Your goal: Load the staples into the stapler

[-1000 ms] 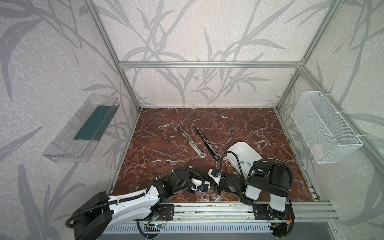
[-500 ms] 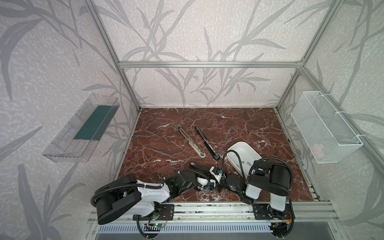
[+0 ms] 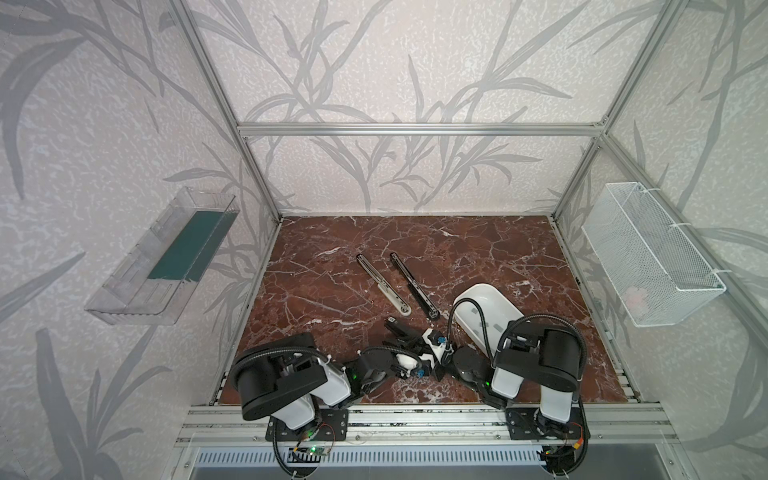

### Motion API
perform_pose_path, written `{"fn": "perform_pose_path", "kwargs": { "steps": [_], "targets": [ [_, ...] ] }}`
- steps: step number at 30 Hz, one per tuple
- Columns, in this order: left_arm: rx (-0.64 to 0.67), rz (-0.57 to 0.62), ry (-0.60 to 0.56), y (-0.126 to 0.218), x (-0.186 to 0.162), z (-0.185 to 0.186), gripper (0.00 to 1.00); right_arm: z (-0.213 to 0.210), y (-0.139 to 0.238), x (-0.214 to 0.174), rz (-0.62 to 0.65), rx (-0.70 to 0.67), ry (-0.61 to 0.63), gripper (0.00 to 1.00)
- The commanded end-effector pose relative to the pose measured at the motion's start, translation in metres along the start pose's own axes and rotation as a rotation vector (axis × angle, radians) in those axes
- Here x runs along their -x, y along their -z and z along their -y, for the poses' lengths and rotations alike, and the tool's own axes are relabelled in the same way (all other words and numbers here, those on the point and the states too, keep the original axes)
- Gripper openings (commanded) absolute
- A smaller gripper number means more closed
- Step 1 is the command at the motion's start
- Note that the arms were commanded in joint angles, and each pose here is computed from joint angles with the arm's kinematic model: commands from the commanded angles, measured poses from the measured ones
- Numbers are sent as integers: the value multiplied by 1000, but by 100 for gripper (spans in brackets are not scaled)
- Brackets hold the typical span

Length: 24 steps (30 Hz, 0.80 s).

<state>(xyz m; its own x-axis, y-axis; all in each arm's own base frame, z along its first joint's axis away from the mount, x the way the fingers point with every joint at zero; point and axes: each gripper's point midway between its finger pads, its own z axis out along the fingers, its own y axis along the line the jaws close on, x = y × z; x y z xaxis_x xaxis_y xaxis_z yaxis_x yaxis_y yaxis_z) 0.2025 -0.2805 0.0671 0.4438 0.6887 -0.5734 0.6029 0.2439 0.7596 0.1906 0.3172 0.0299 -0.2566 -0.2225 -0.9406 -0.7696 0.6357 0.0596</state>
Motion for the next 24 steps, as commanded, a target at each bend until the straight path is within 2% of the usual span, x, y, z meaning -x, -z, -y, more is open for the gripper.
{"fn": "perform_pose_path", "kwargs": {
  "steps": [1,12,17,24],
  "targets": [
    [381,0,142,-1,16,-92,41,-42,10,-23,-71,179,32,9],
    [513,73,280,21,34,-135,46,-45,8,-27,-80,181,37,8],
    [511,141,350,32,40,-142,47,-47,4,-32,-93,185,31,8],
    [458,121,402,37,37,-145,45,-50,6,-38,-106,172,35,8]
  ]
}}
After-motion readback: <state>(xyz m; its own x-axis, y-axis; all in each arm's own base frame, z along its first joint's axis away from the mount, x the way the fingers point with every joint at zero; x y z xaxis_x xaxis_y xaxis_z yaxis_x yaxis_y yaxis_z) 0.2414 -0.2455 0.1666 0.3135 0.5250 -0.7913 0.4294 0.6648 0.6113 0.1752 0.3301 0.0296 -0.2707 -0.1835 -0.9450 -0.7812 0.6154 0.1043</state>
